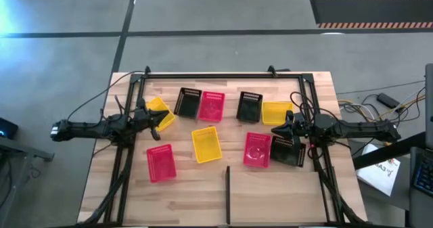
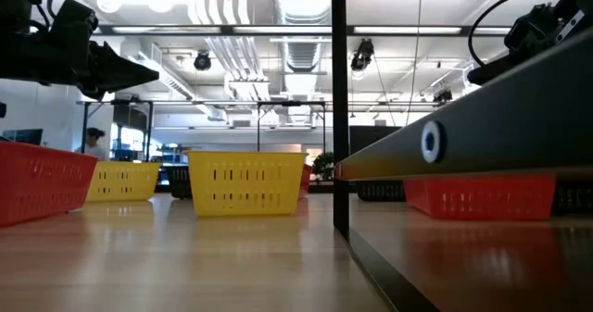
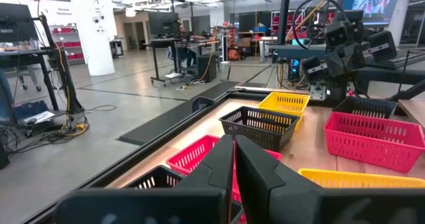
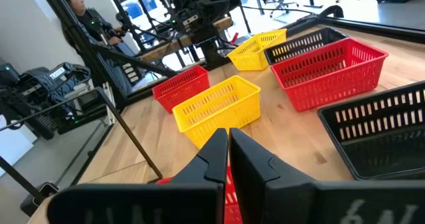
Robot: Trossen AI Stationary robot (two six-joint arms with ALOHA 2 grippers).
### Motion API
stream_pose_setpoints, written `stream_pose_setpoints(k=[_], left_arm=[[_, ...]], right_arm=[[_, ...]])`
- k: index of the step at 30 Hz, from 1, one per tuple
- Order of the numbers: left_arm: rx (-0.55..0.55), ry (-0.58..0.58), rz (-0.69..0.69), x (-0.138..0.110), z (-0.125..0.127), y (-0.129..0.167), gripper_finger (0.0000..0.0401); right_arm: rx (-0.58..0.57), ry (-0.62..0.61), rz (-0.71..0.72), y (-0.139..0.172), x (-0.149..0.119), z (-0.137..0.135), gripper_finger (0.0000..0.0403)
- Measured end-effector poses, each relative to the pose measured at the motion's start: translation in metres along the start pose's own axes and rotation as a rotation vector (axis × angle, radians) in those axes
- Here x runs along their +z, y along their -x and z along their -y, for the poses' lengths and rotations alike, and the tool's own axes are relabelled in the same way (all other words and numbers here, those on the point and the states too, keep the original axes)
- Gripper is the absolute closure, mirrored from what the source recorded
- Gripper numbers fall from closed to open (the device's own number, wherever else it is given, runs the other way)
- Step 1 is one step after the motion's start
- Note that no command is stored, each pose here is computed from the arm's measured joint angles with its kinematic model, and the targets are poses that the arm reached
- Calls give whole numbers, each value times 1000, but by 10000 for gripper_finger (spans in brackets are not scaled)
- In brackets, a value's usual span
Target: Stack baskets on shelf by color
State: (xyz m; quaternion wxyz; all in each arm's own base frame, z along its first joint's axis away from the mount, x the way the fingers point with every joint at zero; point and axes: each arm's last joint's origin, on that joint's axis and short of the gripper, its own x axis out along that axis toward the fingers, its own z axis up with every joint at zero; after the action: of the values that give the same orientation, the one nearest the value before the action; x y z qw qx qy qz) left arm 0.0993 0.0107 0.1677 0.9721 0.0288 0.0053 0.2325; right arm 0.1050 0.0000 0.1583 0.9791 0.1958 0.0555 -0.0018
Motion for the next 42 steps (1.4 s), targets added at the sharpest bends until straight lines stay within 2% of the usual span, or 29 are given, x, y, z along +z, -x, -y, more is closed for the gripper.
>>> stream_pose_setpoints(k=[21,22,26,31,40,42], left_arm=[[2,14,24,2,0,0,401],[0,36,40,4,0,0,401],[-51,353,173,18,-1,2,401],[-99,574,350,38,-3,4,401],[-120,572,130,75,14,-29,401],[-144,552,32,84,23,-44,401]], right_arm=[[0,0,0,0,0,0,394],[0,0,0,0,0,0,394],[-1,0,0,0,0,0,394],[0,0,0,0,0,0,394],[0,0,0,0,0,0,394],[-1,0,0,0,0,0,394]])
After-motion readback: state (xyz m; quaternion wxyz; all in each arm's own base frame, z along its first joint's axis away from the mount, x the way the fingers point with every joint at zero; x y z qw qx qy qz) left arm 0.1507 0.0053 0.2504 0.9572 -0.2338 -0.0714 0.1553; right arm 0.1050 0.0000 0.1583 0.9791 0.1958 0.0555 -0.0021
